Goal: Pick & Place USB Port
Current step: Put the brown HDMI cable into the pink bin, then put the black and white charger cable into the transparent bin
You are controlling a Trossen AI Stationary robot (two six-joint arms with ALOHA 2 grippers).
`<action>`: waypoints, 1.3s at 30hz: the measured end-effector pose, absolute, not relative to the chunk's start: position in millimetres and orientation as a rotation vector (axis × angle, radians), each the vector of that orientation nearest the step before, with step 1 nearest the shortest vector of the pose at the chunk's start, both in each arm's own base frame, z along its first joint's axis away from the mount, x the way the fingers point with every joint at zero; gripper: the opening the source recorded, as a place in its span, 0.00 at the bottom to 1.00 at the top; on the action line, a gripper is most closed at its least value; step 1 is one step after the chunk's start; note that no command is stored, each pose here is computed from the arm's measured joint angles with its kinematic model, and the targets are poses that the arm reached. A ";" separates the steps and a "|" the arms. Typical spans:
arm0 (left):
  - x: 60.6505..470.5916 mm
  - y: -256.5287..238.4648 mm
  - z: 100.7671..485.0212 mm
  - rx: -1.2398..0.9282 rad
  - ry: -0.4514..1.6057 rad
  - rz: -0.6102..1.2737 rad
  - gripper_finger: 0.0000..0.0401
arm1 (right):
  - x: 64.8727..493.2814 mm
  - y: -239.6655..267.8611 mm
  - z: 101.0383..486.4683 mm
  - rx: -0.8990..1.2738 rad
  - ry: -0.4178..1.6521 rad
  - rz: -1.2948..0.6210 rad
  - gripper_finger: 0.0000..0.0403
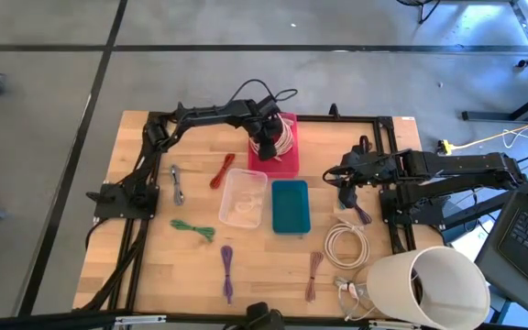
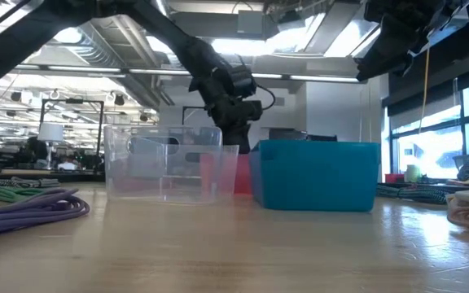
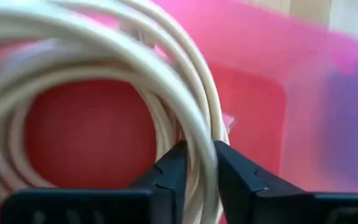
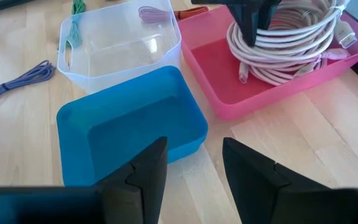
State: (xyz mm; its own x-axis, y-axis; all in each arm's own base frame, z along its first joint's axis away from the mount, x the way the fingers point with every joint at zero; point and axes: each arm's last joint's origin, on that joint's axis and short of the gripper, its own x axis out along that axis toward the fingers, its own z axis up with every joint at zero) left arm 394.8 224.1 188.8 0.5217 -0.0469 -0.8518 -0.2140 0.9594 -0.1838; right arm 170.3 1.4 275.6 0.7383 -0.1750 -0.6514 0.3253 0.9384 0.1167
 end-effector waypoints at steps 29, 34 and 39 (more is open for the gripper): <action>303.4 81.8 415.5 -0.196 1.193 0.343 0.39 | 161.5 1.1 266.9 0.254 0.808 -0.314 0.40; 259.2 24.7 431.4 -0.210 1.097 0.485 0.39 | 160.7 1.0 266.2 0.251 0.819 -0.316 0.40; 217.7 -17.8 409.3 -0.267 0.995 0.715 0.39 | 160.6 1.0 266.1 0.227 0.824 -0.308 0.40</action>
State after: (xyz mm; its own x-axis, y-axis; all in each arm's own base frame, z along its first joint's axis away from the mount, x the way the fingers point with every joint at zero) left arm 217.7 -17.8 409.3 0.3428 0.4258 -0.8374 -0.6581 0.7449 0.1093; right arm 160.6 1.0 266.1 0.6391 -0.1801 -0.7478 0.3548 0.9316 0.0789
